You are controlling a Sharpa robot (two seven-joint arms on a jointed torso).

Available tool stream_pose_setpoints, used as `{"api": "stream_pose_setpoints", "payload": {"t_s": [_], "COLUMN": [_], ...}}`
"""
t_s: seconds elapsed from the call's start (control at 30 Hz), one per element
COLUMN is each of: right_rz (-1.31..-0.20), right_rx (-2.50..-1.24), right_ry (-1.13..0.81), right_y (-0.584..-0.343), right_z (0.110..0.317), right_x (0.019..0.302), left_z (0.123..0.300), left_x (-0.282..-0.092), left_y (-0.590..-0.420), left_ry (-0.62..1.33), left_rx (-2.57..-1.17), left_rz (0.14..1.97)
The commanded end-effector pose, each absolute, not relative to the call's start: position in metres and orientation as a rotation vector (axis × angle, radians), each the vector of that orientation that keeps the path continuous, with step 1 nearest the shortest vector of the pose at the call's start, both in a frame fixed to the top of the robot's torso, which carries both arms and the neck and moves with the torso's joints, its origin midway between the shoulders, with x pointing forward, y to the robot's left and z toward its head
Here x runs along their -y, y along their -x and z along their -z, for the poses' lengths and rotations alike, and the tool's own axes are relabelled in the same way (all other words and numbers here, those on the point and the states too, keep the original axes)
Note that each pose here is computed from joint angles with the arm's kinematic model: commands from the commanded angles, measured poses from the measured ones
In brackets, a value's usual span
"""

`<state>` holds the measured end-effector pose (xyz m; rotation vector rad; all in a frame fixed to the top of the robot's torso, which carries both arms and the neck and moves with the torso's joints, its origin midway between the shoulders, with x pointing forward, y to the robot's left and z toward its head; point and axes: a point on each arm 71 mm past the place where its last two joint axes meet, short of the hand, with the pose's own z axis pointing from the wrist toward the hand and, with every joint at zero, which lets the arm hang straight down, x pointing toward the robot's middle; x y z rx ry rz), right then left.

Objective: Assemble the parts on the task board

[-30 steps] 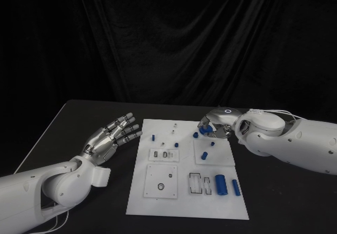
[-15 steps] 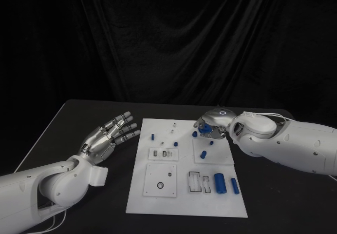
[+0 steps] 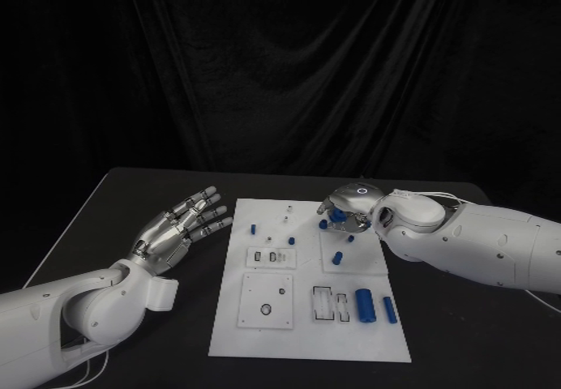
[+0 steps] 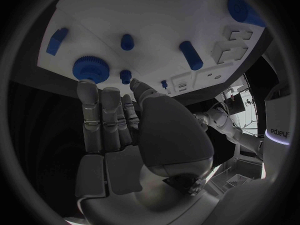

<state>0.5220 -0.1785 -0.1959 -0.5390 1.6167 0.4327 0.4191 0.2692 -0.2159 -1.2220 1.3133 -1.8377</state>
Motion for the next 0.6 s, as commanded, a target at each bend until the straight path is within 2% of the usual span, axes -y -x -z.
{"api": "stream_pose_setpoints", "payload": {"t_s": [0.03,0.6], "right_rz": [-0.435,-0.418], "right_rx": [-1.590,-1.604], "right_ry": [0.546,0.551], "right_y": [-0.524,-0.534], "right_z": [0.198,0.213], "right_x": [0.178,0.178], "left_z": [0.203,0.205], "left_x": [-0.271,-0.269], "left_y": [-0.419,-0.422], "left_ry": [1.119,1.126], "left_rx": [-1.129,-1.152], "left_rz": [1.933,1.936]}}
